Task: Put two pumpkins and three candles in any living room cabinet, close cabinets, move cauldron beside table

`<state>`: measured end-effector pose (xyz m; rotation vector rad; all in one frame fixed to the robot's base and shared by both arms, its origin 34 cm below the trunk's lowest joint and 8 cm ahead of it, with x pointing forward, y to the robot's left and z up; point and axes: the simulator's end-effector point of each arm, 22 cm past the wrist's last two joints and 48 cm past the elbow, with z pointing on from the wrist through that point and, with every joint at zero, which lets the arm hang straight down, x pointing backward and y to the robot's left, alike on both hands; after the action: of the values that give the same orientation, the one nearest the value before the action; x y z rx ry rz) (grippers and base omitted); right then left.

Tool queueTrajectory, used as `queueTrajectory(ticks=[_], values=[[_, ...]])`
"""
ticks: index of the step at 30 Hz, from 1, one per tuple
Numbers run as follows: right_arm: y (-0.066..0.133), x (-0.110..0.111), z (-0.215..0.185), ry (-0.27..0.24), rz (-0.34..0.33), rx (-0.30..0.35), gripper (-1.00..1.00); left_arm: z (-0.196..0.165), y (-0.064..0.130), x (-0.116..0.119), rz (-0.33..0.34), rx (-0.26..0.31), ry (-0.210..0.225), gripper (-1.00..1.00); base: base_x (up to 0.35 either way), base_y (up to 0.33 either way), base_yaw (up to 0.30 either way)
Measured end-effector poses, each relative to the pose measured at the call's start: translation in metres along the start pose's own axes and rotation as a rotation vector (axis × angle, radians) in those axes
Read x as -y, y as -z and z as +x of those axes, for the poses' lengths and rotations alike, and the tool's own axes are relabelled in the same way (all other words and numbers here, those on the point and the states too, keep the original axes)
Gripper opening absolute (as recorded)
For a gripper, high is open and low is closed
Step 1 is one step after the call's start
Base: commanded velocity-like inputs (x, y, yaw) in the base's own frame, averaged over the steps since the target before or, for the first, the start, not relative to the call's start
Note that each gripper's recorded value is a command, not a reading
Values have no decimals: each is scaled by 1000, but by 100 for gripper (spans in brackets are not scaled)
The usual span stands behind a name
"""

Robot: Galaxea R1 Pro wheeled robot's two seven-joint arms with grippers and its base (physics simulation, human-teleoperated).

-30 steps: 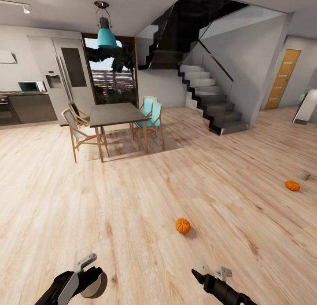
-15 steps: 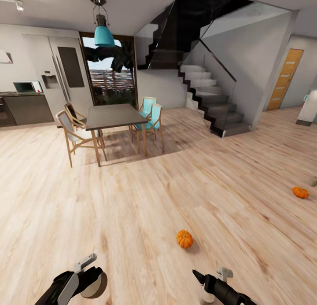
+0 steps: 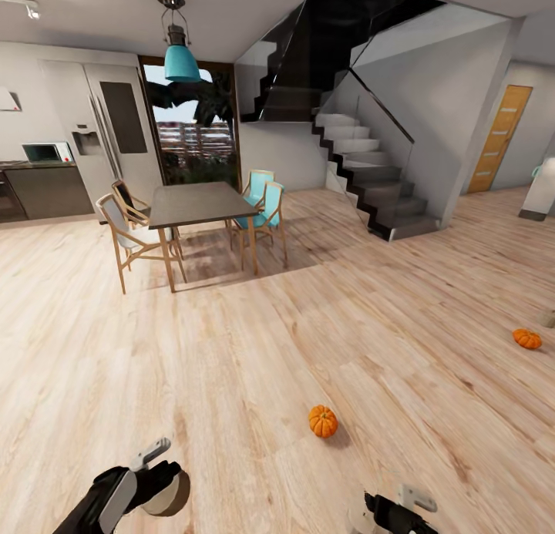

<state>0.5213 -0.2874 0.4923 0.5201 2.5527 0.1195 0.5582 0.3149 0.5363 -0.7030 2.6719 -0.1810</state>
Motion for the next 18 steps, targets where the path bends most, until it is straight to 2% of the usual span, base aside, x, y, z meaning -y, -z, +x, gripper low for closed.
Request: queueTrajectory(ticks=[2, 3, 4, 6, 10, 14, 18], values=[[0, 9, 4, -3, 77, -2, 100, -11, 12, 17, 34, -34, -21, -100, 0, 0, 0], [2, 17, 6, -3, 131, -3, 100, -25, 26, 32, 60, -46, -48, -100, 0, 0, 0], [3, 22, 7, -4, 160, -3, 100, -36, 36, 43, 83, -39, -58, -100, 0, 0, 0], [4, 28, 8, -6, 193, -4, 100, -50, 48, 50, 88, -29, -89, -100, 0, 0, 0], [5, 32, 8, -10, 215, -5, 100, -71, 64, 65, 120, 9, -101, -100, 0, 0, 0], [5, 33, 8, -14, 218, -4, 100, -99, 85, 86, 163, 89, -115, -100, 0, 0, 0], [5, 31, 8, -9, 212, -1, 100, -105, 92, 98, 180, 111, -139, -100, 0, 0, 0]])
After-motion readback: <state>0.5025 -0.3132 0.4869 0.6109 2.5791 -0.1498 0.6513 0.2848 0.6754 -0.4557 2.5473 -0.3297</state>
